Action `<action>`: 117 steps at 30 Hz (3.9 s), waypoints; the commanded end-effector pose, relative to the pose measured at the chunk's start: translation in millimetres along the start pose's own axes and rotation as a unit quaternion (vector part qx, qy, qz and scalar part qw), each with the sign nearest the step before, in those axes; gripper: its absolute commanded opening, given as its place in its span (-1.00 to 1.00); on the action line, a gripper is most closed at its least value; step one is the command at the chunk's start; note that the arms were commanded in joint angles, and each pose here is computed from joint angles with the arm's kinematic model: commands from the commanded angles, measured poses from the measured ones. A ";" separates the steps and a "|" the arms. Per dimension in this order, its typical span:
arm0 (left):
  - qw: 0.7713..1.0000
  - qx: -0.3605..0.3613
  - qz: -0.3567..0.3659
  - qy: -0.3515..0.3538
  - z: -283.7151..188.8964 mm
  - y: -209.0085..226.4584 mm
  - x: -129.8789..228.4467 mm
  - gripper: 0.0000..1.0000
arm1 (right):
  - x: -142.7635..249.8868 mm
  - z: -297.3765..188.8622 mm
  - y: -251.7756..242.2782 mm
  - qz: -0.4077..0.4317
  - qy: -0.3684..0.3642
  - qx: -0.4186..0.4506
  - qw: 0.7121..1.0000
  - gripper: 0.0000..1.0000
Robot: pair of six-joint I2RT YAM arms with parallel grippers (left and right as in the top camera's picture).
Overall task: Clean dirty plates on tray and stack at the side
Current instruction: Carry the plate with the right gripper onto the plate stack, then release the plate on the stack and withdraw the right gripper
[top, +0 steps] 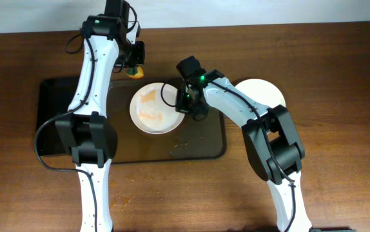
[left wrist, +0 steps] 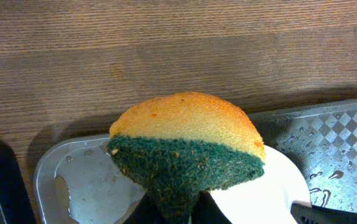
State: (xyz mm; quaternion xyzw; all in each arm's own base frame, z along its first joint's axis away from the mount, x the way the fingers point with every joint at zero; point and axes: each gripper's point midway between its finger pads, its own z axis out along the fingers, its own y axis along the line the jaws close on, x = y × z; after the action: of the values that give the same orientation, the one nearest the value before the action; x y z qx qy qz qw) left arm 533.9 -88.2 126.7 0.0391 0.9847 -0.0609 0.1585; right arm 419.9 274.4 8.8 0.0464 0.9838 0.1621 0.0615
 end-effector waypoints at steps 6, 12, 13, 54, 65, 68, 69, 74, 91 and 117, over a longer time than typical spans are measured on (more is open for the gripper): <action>1.000 -0.003 0.010 -0.006 2.0 1.6 -3.4 -0.78 | -22.6 -155.8 -41.8 -0.072 -0.170 0.194 0.963 -0.91; 1.000 -0.003 0.010 -0.011 2.0 1.5 -6.1 -0.78 | -7.7 -225.2 -43.4 -0.127 -0.294 0.394 0.861 -0.92; 1.000 -0.003 0.010 -0.012 2.0 1.5 -6.2 -0.78 | -2.8 -237.1 -33.3 -0.136 -0.330 0.419 0.835 -0.91; 1.000 -0.004 0.009 -0.030 0.7 4.3 -15.4 -0.88 | -25.6 -166.5 -267.8 0.156 -0.074 0.161 0.972 -0.92; 0.987 -0.104 -0.126 -0.008 -96.6 138.8 17.9 -0.98 | -21.3 -155.5 -244.7 0.144 -0.062 0.084 0.984 0.39; 0.959 -0.193 -0.202 0.045 -87.2 177.3 50.0 -0.98 | -36.1 -186.5 -231.0 0.134 -0.088 0.078 0.984 0.45; 0.954 -0.195 -0.216 0.067 -77.0 180.0 60.3 -0.98 | -40.5 -195.1 -225.0 0.128 -0.095 0.076 0.984 0.46; 0.921 -0.226 -0.270 0.166 -8.5 200.5 119.3 -0.99 | -45.5 -198.1 -205.9 0.092 -0.102 0.074 0.988 0.53; 0.992 -0.061 -0.114 0.014 -24.9 119.0 15.2 0.98 | -25.8 -160.9 -108.5 -0.033 -0.069 0.027 0.997 0.50; 0.995 -0.052 -0.085 -0.014 -21.5 91.1 -3.0 0.98 | 55.1 -52.6 -118.8 -0.065 0.082 0.083 0.991 -0.47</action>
State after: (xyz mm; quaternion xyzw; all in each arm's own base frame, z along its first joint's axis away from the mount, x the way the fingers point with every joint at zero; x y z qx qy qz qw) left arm 537.2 5.0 128.1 -0.0635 0.9854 -0.0211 0.1565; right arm 352.4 152.2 17.9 -0.0246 0.9962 0.0831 -0.0082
